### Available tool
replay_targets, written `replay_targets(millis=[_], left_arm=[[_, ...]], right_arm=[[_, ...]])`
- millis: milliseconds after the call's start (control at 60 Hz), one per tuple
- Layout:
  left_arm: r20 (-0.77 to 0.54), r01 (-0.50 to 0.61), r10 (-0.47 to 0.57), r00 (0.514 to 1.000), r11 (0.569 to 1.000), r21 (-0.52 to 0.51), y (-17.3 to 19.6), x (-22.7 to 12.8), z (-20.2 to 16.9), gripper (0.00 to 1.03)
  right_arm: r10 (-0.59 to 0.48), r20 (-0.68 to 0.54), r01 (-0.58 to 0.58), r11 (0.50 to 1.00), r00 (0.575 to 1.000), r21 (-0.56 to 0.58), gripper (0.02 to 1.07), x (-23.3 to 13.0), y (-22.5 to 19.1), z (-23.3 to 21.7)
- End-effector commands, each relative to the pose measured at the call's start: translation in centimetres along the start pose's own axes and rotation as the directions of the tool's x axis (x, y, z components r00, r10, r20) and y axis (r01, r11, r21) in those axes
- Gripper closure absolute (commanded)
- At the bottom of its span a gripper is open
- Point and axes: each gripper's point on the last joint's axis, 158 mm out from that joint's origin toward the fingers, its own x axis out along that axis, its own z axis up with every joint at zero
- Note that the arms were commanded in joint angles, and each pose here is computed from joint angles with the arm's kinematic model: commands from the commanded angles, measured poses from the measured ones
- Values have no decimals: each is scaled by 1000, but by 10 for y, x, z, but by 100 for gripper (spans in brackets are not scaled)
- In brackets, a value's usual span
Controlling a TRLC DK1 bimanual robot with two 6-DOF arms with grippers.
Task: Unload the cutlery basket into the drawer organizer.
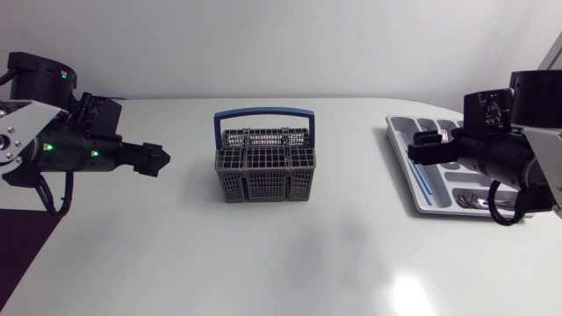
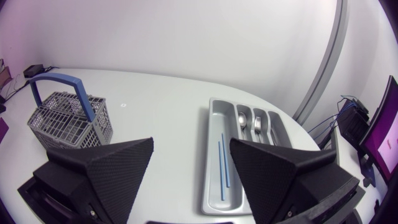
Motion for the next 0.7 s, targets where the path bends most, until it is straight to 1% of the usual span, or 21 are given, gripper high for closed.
replay_targets(millis=[0,283,683], left_arm=[[-16,-13,13,1000,1000,-5,3,-4,-14,5],[-8,-42,42,999,999,-6,13,-13,-29,5],[0,-62,62,998,998,-11,16,-23,-50,5]], right_arm=[[-33,27,34,999,999,-32,18,-6,-11,-4],[-94,96,100,993,991,-58,18,-19,-33,-11],[-126,176,141,987,976,-77,18,-40,-42,-23]])
